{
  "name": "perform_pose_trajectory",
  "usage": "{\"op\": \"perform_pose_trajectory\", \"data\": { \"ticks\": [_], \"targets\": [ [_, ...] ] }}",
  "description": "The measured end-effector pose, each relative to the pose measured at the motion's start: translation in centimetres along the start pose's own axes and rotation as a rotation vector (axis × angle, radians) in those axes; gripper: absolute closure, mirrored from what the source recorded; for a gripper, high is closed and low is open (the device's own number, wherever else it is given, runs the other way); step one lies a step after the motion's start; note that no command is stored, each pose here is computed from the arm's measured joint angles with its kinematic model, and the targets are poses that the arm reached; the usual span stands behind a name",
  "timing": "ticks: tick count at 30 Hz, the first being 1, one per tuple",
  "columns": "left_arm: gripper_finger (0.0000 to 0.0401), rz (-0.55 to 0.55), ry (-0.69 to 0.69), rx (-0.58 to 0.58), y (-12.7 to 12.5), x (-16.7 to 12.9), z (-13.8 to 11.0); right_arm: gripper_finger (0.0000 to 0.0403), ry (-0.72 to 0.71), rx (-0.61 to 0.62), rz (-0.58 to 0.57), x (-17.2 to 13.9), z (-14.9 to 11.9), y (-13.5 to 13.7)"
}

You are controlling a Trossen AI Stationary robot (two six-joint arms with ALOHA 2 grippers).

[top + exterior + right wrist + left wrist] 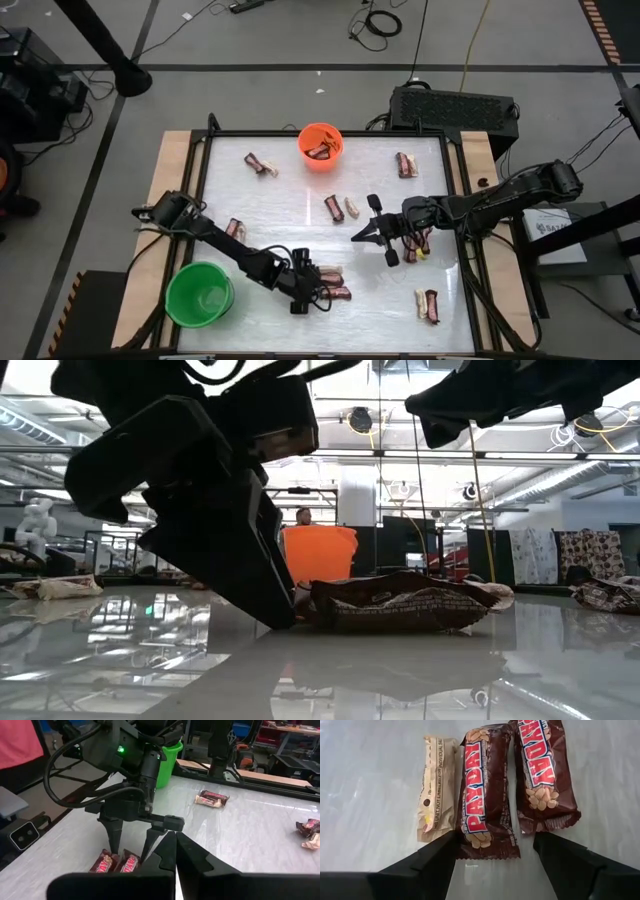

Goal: Sort candy by brand, put in halloween buckets
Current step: Put the brown chocolate bar into the orange bucket

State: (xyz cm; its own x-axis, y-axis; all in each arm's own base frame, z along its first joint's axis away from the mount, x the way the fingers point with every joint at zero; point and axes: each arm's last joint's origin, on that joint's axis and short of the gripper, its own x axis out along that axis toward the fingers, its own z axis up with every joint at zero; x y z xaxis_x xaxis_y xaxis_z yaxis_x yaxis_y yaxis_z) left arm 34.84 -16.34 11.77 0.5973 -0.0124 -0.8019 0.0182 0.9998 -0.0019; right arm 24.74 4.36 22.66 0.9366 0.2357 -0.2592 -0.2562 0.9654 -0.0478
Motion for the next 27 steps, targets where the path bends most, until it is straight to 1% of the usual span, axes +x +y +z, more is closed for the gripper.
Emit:
{"op": "perform_pose_trajectory", "data": {
  "ticks": [3, 6, 11, 19, 20, 23, 27],
  "targets": [
    [0.0136, -0.003, -0.003, 0.0, 0.0, -0.1, 0.0, 0.0403, 0.0, -0.008, 0.0, 0.0, 0.0, 0.0],
    [0.0168, -0.011, -0.002, 0.0, -0.1, -0.1, 0.0, 0.0403, 0.0, -0.02, 0.0, 0.0, 0.0, 0.0],
    [0.0247, -0.014, -0.003, 0.0, -0.1, -0.1, 0.0, 0.0403, -0.011, -0.025, -0.001, 0.0, 0.1, 0.0],
    [0.038, 0.022, -0.007, 0.0, 0.3, 0.1, 0.1, 0.0403, -0.014, -0.041, -0.002, 0.0, 0.1, 0.0],
    [0.039, 0.026, -0.008, 0.005, 0.3, 0.1, 0.1, 0.0403, -0.015, -0.045, -0.002, 0.0, 0.1, 0.0],
    [0.0394, 0.028, -0.012, 0.025, 0.3, -0.4, 0.2, 0.0403, -0.014, -0.047, -0.002, 0.0, 0.1, 0.0],
    [0.0398, 0.042, -0.029, 0.029, 0.7, -2.1, 0.9, 0.0403, -0.014, -0.047, -0.002, 0.0, 0.1, 0.0]
  ]
}}
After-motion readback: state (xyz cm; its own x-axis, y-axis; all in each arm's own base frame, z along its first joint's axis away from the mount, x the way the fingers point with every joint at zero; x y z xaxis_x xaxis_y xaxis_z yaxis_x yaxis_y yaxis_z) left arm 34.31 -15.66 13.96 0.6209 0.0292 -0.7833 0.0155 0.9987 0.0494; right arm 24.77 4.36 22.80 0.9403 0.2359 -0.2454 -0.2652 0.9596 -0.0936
